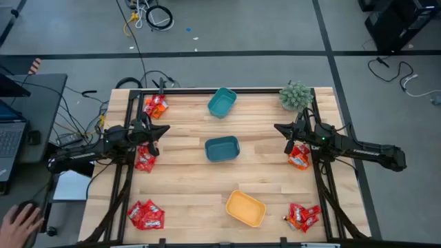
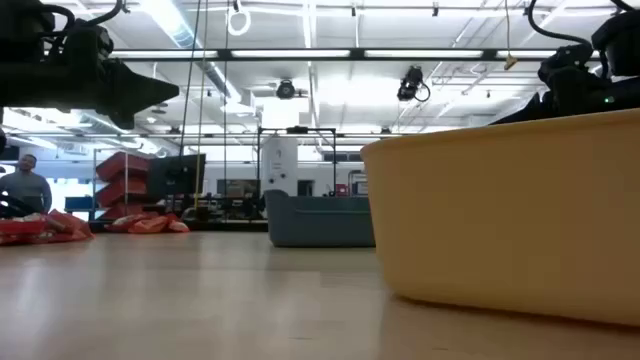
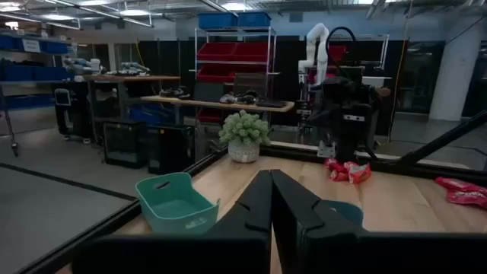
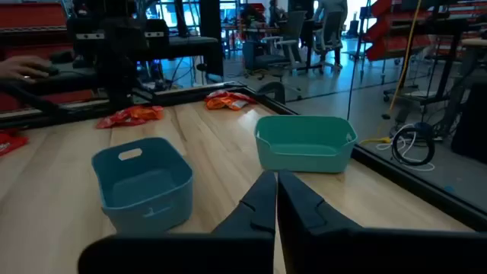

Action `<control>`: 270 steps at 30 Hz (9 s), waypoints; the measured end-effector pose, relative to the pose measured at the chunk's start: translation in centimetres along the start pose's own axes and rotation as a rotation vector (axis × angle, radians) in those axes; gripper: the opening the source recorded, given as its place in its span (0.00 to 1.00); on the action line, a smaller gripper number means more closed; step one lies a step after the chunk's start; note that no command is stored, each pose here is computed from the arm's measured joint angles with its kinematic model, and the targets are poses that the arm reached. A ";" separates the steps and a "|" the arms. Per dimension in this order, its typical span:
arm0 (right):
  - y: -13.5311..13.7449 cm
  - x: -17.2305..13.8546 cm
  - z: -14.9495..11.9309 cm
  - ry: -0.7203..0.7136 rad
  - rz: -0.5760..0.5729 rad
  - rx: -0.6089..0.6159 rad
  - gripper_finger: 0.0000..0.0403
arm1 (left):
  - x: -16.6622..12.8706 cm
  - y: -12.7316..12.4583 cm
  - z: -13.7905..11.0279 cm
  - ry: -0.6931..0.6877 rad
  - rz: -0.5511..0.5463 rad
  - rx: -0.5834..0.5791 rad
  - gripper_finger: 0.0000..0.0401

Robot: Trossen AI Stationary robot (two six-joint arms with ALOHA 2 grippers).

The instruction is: Sort candy

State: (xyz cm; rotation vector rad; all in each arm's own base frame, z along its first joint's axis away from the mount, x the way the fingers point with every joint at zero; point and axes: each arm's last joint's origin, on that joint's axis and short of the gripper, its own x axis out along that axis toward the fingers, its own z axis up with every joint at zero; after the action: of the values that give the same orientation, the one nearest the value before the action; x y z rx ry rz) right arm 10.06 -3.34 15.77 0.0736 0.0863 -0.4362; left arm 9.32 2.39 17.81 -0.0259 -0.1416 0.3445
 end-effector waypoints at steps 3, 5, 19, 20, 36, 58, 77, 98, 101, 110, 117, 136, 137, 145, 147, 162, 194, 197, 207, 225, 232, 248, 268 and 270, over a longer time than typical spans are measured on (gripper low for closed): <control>0.0 0.0 0.0 0.000 0.000 0.000 0.01 | 0.0 0.0 0.0 0.000 0.000 0.000 0.01; 0.0 0.0 0.0 0.001 0.000 0.000 0.01 | 0.0 0.0 0.0 0.000 0.000 0.000 0.01; 0.0 0.0 0.0 0.000 0.000 0.000 0.01 | 0.0 0.0 0.0 0.000 0.000 0.000 0.01; 0.0 0.0 0.0 0.000 0.000 0.000 0.01 | 0.0 0.0 0.0 0.000 0.001 0.000 0.01; 0.0 0.0 0.0 0.000 0.000 0.000 0.01 | 0.0 0.0 0.0 0.000 0.000 0.000 0.01; 0.0 0.0 0.0 0.001 0.000 0.000 0.01 | 0.0 0.0 0.0 0.000 0.001 0.000 0.01; 0.0 0.0 0.0 0.000 0.000 0.000 0.01 | 0.0 -0.1 0.5 -0.046 -0.017 -0.099 0.01; 0.0 0.0 0.0 0.000 0.001 0.000 0.01 | 6.1 -0.4 6.5 0.603 0.202 -0.123 0.01; 0.0 0.0 0.0 0.000 0.001 0.000 0.01 | 7.8 0.6 6.7 0.731 0.294 -0.109 0.01; 0.0 0.0 0.0 0.000 0.001 0.000 0.01 | 10.8 6.2 5.6 1.053 0.482 -0.137 0.00; 0.0 0.0 0.0 0.000 0.000 0.000 0.01 | 11.5 10.5 4.5 1.229 0.654 -0.182 0.02; 0.0 0.0 0.0 0.000 0.000 0.000 0.01 | 11.9 13.0 -0.4 1.709 0.650 0.047 0.30; 0.0 0.0 0.0 0.000 0.000 0.000 0.01 | 11.9 13.1 -0.5 1.710 0.651 0.047 0.32; 0.0 0.0 0.0 0.000 0.000 0.000 0.01 | 12.6 13.6 -0.7 1.635 0.653 0.066 0.47; 0.0 0.0 0.0 0.000 0.000 0.000 0.01 | 12.7 14.0 -0.7 1.611 0.641 0.042 0.49; 0.0 0.0 0.0 -0.001 0.000 0.000 0.01 | 13.0 16.7 -3.1 1.635 0.644 -0.052 0.51; 0.0 0.0 0.0 0.000 0.000 0.000 0.01 | 19.3 8.8 7.8 1.331 0.282 0.087 0.00; 0.0 0.0 0.0 0.000 0.000 0.000 0.01 | 20.4 5.2 9.6 1.243 0.169 0.154 0.00; 0.0 0.0 0.0 0.000 0.000 0.000 0.01 | 23.0 -3.6 9.9 1.043 -0.104 0.261 0.00; 0.0 0.0 0.0 0.000 0.000 0.000 0.01 | 27.1 -6.9 1.4 1.143 -0.375 0.182 0.00; 0.0 0.0 0.1 -0.010 0.001 0.002 0.01 | 27.2 -7.0 -0.4 1.203 -0.433 0.182 0.00; 0.1 -0.1 1.0 -0.107 0.009 0.035 0.01 | 26.7 -8.8 -0.7 1.221 -0.508 0.184 0.14; 1.9 -0.8 5.2 0.287 0.113 0.179 0.20 | 23.8 -7.0 3.4 0.826 -0.375 0.260 0.01; 2.3 -0.4 5.5 0.334 0.124 0.190 0.20 | 23.0 -6.8 4.1 0.745 -0.377 0.253 0.01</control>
State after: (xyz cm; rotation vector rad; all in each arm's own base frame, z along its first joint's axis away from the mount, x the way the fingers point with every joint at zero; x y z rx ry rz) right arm 11.02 -1.55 21.41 0.3374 0.3670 -0.3043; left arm 32.43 3.75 25.25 0.1216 0.6295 -0.0414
